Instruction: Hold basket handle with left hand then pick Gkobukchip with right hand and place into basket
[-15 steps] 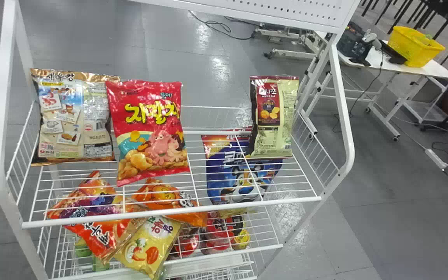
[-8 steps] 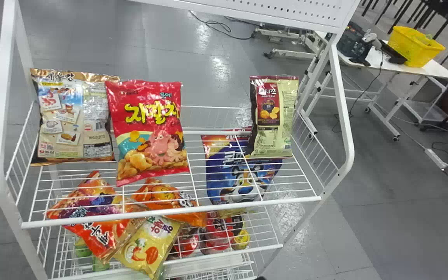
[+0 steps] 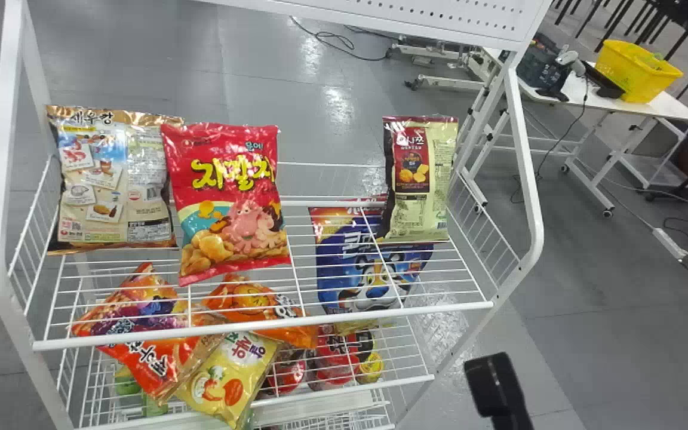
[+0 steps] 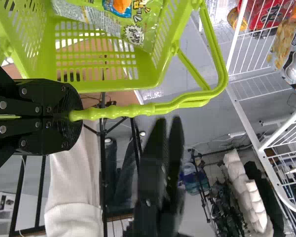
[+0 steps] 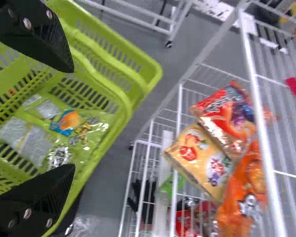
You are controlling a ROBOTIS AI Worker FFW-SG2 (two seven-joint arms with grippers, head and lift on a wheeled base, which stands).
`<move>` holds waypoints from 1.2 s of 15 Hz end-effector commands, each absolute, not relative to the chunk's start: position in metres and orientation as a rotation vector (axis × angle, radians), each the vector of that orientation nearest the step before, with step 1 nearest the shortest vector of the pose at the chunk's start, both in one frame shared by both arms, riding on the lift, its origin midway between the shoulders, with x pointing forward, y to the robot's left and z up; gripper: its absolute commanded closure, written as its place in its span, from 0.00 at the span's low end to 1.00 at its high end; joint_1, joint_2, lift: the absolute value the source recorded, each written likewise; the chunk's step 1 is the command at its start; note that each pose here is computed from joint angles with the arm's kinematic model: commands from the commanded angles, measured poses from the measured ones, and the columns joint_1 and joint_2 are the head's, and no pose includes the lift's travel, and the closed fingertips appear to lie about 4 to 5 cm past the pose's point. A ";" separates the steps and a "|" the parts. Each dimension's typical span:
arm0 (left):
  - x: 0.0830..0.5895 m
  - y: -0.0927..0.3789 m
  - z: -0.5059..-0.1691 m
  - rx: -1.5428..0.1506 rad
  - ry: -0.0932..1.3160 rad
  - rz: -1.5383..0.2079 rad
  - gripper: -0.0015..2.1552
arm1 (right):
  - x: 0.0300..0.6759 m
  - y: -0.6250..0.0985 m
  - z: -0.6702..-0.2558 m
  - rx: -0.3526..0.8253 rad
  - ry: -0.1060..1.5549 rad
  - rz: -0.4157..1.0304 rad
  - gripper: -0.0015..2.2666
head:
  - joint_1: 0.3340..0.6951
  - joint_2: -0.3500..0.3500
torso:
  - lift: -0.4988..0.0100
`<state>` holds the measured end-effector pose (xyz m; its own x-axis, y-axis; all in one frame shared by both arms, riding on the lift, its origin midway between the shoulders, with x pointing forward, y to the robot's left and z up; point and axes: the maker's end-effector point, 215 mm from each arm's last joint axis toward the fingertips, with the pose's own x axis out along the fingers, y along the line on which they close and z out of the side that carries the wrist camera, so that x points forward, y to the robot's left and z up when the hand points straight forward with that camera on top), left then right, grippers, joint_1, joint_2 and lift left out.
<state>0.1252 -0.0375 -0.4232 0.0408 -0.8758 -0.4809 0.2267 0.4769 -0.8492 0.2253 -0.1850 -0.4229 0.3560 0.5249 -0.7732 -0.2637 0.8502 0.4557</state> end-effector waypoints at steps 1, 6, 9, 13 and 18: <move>0.125 -0.038 -0.425 -0.671 1.255 -0.947 0.97 | 0.245 -0.201 -0.418 0.270 1.033 0.452 0.03 | 1.00 0.00 | 0.92; 0.127 -0.040 -0.431 -0.677 1.269 -0.949 0.97 | 0.341 -0.240 -0.367 0.191 0.614 0.293 0.04 | 1.00 0.00 | 0.92; 0.127 -0.040 -0.433 -0.680 1.272 -0.951 0.97 | 0.373 -0.251 -0.326 0.180 0.381 0.249 0.04 | 1.00 0.00 | 0.92; 0.125 -0.040 -0.437 -0.689 1.285 -0.946 0.97 | 0.388 -0.259 -0.298 0.161 0.159 0.210 0.06 | 1.00 0.00 | 0.92; 0.125 -0.038 -0.438 -0.696 1.286 -0.945 0.97 | 0.376 -0.275 -0.293 0.147 0.034 0.166 0.06 | 1.00 0.00 | 0.92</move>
